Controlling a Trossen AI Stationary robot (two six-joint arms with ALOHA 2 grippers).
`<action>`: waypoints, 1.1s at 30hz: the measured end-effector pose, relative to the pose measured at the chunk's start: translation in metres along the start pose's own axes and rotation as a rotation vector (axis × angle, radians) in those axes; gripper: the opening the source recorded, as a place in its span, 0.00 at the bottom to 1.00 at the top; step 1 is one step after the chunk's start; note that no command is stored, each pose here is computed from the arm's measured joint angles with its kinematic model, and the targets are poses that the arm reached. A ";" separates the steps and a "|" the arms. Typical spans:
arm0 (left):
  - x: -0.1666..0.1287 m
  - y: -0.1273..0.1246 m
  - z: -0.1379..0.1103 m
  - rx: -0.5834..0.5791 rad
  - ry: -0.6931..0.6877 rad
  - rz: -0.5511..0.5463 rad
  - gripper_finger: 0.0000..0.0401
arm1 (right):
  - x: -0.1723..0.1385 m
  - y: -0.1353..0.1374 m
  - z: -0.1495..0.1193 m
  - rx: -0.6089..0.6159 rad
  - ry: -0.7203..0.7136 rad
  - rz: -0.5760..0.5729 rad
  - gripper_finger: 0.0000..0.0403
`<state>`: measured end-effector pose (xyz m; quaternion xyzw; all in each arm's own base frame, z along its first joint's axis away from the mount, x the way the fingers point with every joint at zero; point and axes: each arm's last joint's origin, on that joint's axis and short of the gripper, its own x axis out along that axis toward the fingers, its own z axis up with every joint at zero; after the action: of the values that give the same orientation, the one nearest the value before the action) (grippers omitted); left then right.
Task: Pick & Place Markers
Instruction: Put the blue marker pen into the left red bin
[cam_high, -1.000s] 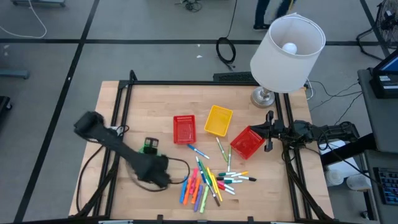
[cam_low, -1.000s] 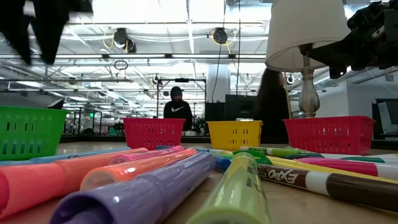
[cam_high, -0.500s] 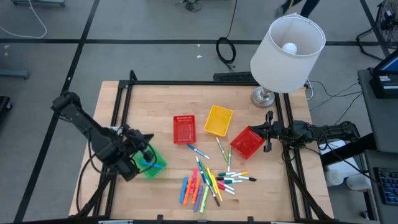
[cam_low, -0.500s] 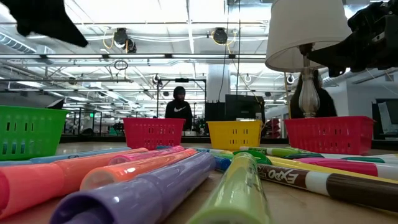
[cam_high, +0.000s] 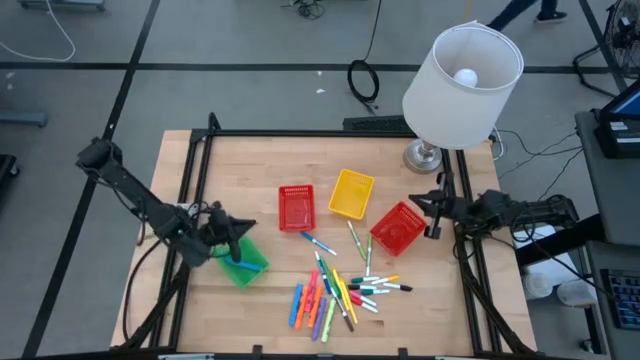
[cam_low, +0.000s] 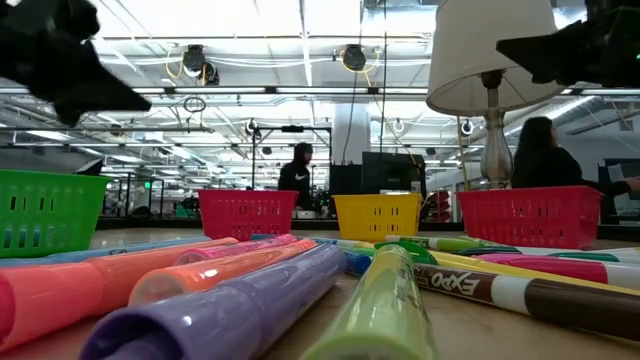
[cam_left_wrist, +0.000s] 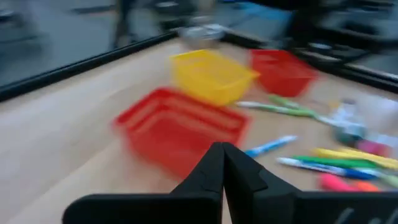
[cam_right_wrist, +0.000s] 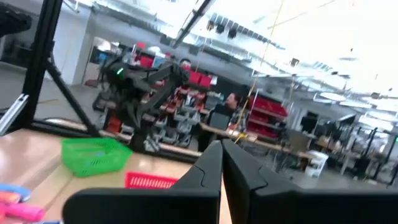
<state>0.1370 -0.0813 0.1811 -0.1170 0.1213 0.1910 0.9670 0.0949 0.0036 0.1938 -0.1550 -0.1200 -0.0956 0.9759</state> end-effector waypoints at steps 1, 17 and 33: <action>0.002 -0.003 0.004 0.051 -0.008 -0.077 0.01 | 0.000 0.000 -0.001 0.007 0.009 0.006 0.00; 0.012 0.009 0.026 0.405 -0.006 -0.556 0.01 | 0.011 0.006 0.001 0.321 -0.015 0.097 0.00; -0.006 0.043 0.000 0.305 -0.302 -0.384 0.01 | 0.060 0.030 0.015 0.341 0.270 0.132 0.00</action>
<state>0.1145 -0.0452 0.1751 0.0388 -0.0213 -0.0008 0.9990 0.1558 0.0278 0.2146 0.0188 0.0079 -0.0297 0.9994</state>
